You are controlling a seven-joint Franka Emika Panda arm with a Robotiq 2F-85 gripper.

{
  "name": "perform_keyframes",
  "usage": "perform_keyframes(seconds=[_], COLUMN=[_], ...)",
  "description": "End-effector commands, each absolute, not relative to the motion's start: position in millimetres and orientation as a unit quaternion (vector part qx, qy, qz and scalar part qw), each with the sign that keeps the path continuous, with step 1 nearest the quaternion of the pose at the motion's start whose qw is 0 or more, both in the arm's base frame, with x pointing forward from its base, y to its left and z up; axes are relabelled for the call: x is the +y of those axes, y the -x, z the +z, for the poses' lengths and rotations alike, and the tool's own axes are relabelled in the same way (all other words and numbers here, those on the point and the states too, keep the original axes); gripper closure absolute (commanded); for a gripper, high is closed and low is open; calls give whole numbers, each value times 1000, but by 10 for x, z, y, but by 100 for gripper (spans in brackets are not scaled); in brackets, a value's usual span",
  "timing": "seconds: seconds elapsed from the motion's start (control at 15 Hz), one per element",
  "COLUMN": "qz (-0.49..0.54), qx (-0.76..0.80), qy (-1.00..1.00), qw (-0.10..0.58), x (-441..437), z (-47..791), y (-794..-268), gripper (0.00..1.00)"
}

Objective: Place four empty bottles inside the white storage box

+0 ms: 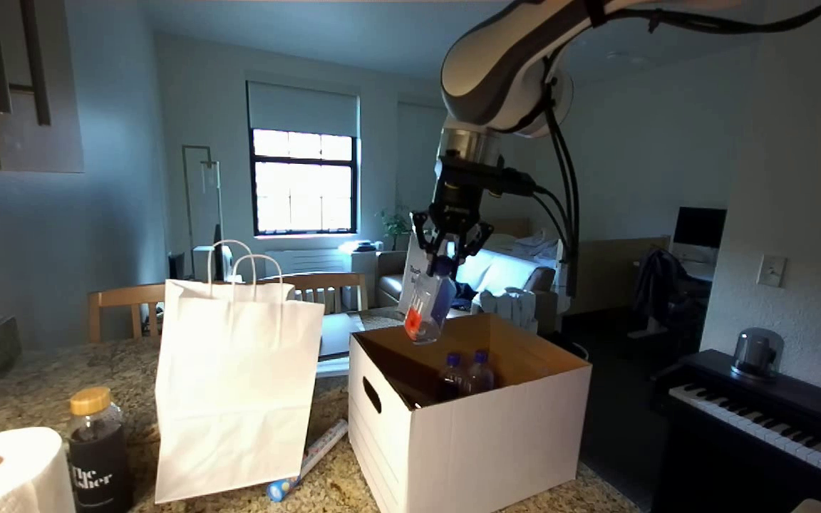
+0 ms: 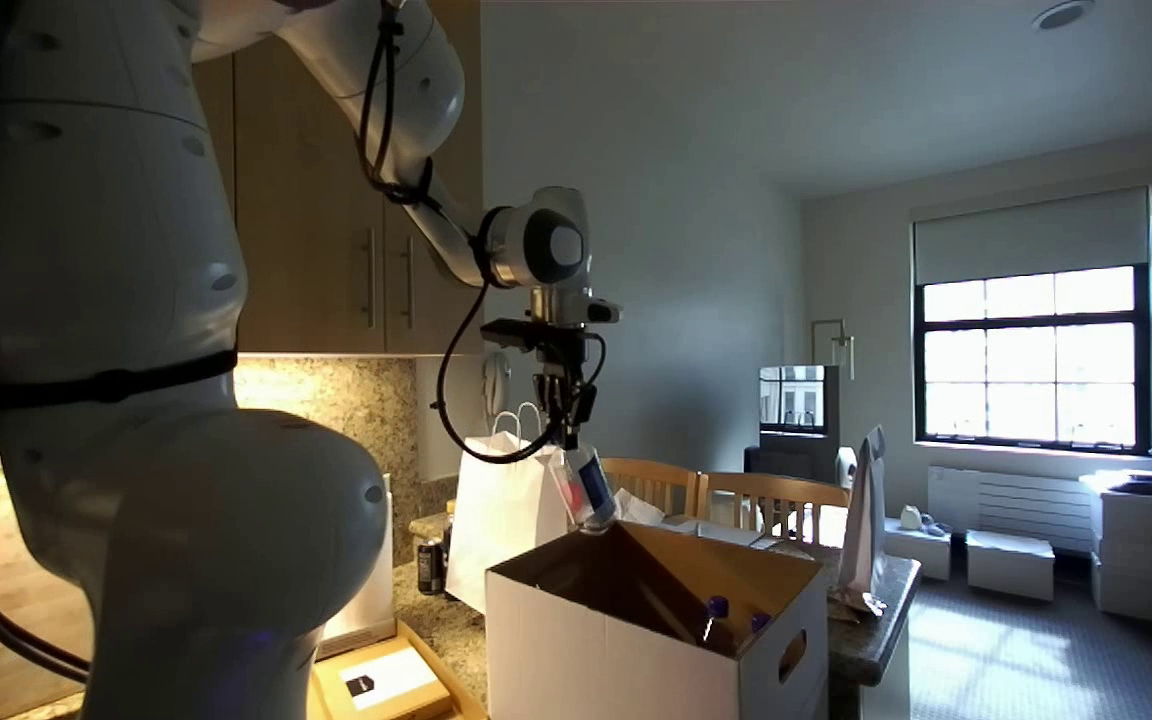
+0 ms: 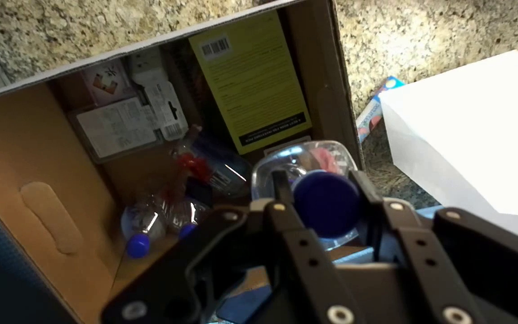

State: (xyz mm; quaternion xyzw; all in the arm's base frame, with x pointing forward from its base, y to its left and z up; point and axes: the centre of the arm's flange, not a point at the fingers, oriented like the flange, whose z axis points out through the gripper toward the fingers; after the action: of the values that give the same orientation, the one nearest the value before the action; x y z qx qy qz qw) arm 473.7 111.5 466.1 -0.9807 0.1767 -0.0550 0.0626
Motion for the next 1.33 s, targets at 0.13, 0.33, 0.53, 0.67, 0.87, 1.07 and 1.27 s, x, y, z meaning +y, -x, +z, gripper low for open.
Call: perform_keyframes(seconds=[0.13, 0.33, 0.53, 0.67, 0.87, 1.07, 1.27], qz=[-25, -5, 6, 10, 12, 15, 9], qx=[185, 180, 174, 173, 174, 175, 175], qy=[979, 980, 981, 982, 981, 981, 982], qw=[84, 84, 81, 81, 82, 83, 77], x=[881, 824, 785, 764, 744, 736, 764], z=[4206, 4061, 3970, 3933, 3905, 3904, 3952], y=[-4831, -4887, -4906, -4903, -4899, -4894, -4881], gripper=[86, 86, 86, 86, 86, 86, 86])
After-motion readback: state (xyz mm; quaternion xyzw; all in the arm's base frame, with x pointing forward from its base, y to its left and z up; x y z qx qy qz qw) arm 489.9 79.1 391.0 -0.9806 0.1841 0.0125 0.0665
